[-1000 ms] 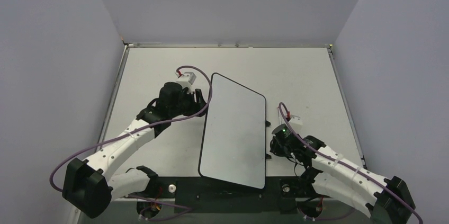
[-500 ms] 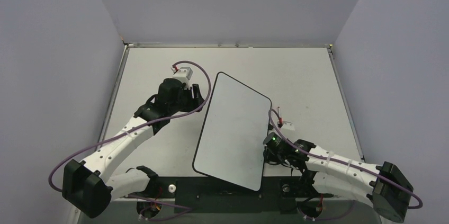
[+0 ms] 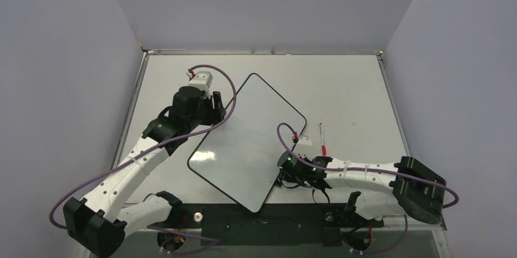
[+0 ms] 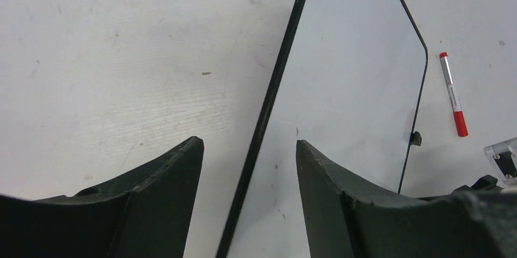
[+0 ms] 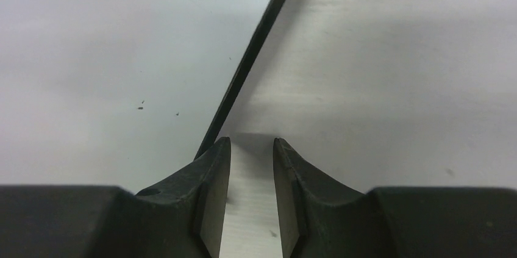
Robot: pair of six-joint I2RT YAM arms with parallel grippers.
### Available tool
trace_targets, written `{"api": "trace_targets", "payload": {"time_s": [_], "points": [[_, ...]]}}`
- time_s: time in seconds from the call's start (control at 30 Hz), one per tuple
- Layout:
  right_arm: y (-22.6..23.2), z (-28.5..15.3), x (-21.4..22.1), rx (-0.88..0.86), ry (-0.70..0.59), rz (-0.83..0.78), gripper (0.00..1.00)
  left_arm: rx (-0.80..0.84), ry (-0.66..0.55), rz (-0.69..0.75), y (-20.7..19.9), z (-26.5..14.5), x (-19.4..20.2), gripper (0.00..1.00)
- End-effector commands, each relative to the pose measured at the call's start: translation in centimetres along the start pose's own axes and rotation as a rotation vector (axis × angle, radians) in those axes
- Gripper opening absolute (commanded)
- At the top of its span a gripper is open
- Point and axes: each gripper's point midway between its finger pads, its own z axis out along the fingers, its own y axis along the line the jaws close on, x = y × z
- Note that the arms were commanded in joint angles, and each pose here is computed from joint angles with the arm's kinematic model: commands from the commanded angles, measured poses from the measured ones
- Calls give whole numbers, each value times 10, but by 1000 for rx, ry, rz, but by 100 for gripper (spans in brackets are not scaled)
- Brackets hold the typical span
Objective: Write a sentence on the whiteboard
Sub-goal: Move the whiteboard to the center of the board.
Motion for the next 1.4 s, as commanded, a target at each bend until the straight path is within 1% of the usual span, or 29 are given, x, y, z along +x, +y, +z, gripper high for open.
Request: {"api": "trace_targets", "payload": {"time_s": [0.0,0.23,0.27,0.37,0.47,0.9,1.03,1.23,1.37], "points": [[29,19,9,-42,40,-14,29,-85,-69,33,16,-23,-28,55],[64,44,11,-53,74,-94,28,-176,-118,45,35,-47,-51,61],[73,44,7,-67,70,-106,28,-180,-122,46,36,-48,-53,61],[81,56,7,-52,78,-140,28,-203,-134,52,40,-54,-58,65],[94,62,0,-60,70,-161,28,-217,-140,55,43,-57,-60,67],[101,91,-46,-32,20,-194,26,-210,-168,52,44,-65,-61,68],[114,98,-53,-54,10,-228,26,-197,-172,53,43,-66,-60,68],[127,109,-62,-63,1,-238,26,-192,-169,58,43,-67,-57,68],[115,107,-62,-37,5,-246,25,-180,-164,69,42,-69,-54,68]]}}
